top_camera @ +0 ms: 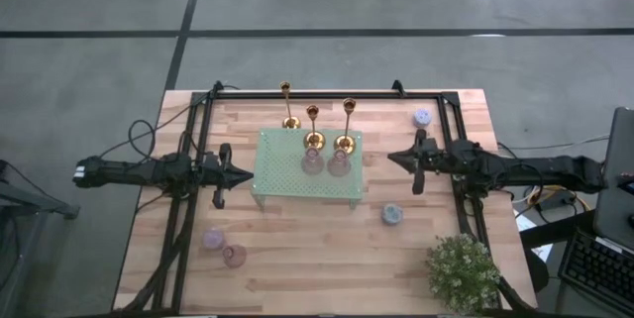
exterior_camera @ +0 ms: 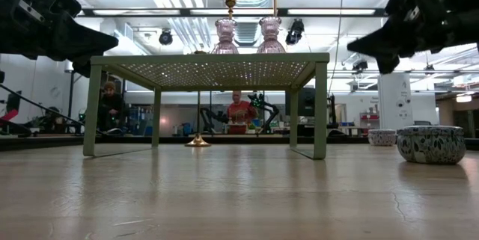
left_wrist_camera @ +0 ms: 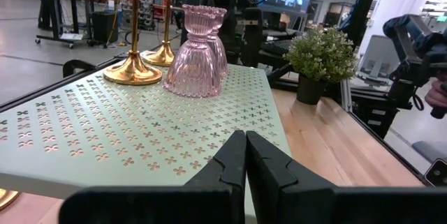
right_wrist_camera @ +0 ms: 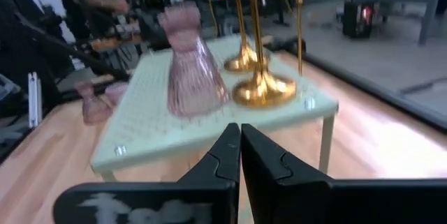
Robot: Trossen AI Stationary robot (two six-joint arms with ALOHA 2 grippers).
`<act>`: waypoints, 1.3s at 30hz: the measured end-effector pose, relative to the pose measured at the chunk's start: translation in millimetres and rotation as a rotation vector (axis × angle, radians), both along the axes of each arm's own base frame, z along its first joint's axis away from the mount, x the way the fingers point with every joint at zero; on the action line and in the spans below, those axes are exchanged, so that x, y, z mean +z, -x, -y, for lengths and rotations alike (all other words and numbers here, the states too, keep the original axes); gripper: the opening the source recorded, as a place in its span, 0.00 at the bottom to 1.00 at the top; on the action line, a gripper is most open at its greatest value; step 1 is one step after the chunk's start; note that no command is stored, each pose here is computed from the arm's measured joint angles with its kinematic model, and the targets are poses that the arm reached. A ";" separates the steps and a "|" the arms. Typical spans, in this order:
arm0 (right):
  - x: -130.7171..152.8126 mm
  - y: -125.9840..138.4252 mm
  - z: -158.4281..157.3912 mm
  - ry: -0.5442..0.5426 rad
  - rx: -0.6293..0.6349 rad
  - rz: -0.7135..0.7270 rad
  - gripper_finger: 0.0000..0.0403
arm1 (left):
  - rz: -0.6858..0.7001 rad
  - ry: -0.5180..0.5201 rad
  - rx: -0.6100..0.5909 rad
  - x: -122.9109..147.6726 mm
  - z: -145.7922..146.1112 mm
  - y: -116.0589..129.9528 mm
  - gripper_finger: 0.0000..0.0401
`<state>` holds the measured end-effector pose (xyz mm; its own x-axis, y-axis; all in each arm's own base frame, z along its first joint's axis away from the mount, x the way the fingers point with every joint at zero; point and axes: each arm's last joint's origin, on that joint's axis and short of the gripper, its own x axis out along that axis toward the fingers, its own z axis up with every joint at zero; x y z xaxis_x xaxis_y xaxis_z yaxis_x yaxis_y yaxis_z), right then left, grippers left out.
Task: Pick & Place candle stick holders
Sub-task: Put the gold candle holder on the shelf aligned with the other gold candle holders
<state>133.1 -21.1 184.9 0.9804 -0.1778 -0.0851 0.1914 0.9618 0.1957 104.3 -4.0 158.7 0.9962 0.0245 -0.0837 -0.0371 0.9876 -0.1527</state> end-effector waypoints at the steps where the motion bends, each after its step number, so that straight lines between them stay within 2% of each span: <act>1: 2.0 0.7 -0.1 0.017 0.001 0.010 0.02 | 0.000 0.000 0.000 0.0 0.0 0.0 0.03; 8: 3.7 5.2 -0.8 0.116 0.006 0.027 0.02 | 0.000 0.000 0.000 0.0 0.0 0.0 0.03; 15: -1.1 5.4 -0.8 0.049 0.003 0.017 0.02 | 0.000 0.000 0.000 0.0 0.0 0.0 0.03; 34: -1.1 5.4 -0.8 0.046 0.003 0.019 0.02 | 0.003 -0.003 0.002 0.3 -0.1 0.0 0.03; 36: -1.1 5.4 -0.8 0.046 0.003 0.018 0.02 | 0.036 -0.008 0.035 3.5 -1.0 -0.3 0.03; 39: -1.0 5.4 -0.8 0.046 0.003 0.019 0.02 | 0.168 0.019 0.104 16.2 -3.0 -0.2 0.03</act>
